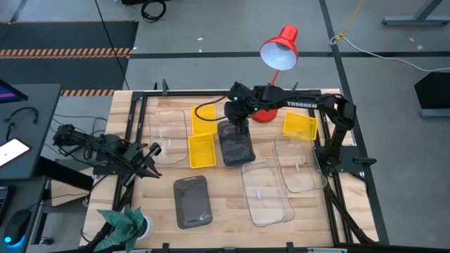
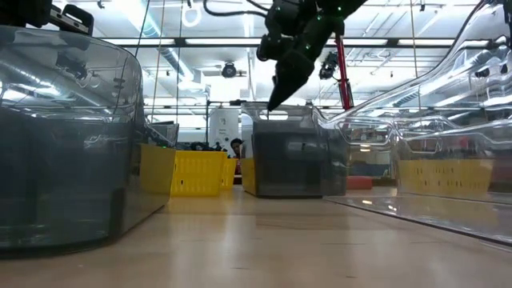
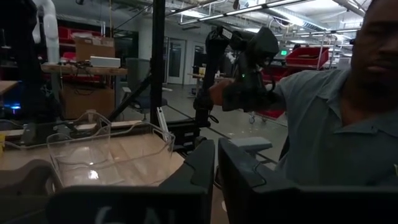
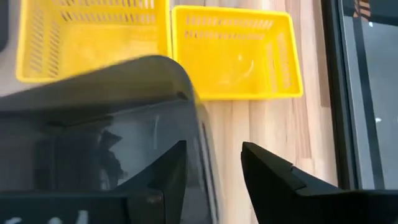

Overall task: Stack baskets by color
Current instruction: Stack the bottom right black bin on the top black bin

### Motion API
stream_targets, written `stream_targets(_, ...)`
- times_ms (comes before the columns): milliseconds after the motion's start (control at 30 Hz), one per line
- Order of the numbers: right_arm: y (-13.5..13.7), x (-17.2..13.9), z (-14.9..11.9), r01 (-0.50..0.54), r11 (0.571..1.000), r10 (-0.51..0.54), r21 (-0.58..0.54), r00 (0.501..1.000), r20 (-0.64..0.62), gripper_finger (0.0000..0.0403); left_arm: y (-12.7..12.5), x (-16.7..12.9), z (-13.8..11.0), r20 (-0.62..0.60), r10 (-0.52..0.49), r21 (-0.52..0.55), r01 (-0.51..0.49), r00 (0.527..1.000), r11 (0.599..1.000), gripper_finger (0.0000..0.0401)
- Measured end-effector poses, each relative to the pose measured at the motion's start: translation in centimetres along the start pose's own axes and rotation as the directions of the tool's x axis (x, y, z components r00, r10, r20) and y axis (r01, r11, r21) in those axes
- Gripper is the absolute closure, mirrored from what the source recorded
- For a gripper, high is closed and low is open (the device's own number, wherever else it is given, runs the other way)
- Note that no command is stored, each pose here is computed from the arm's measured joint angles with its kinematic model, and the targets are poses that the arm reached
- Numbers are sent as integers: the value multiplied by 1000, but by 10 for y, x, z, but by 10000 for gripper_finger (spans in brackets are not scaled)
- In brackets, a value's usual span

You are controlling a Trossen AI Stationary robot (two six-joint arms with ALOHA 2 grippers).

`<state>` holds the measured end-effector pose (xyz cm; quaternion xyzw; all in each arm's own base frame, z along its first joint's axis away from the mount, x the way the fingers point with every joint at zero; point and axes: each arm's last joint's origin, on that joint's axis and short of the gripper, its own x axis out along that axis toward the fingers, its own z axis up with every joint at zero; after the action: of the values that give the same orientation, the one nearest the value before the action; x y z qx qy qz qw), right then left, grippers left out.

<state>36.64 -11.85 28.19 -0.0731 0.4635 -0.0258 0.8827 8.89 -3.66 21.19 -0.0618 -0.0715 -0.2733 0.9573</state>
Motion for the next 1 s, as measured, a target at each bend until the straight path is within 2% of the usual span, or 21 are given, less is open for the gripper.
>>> stream_targets(267, 12, -16, 18, 29, 1000, -29, -6, 1000, 8, 241, 0, 0, 0, 0, 0, 0, 0, 1000, 1000, 368)
stream_targets(433, 20, -13, 19, 19, 999, -19, -26, 1000, -13, 240, 0, 0, 0, 1, 0, 0, 0, 1000, 1000, 365)
stream_targets(567, 23, -12, 18, 108, 991, -112, -79, 992, -61, 240, 0, 0, 0, 0, 0, 0, 0, 1000, 1000, 371)
stream_targets(733, 25, -8, 14, 61, 996, -66, -72, 996, -62, 243, 0, 0, 0, 0, 0, 0, 0, 1000, 1000, 371)
stream_targets(1000, 22, 16, -6, 128, 987, -138, -98, 985, -107, 263, 0, 0, 0, 0, 0, 0, 0, 1000, 1000, 363)
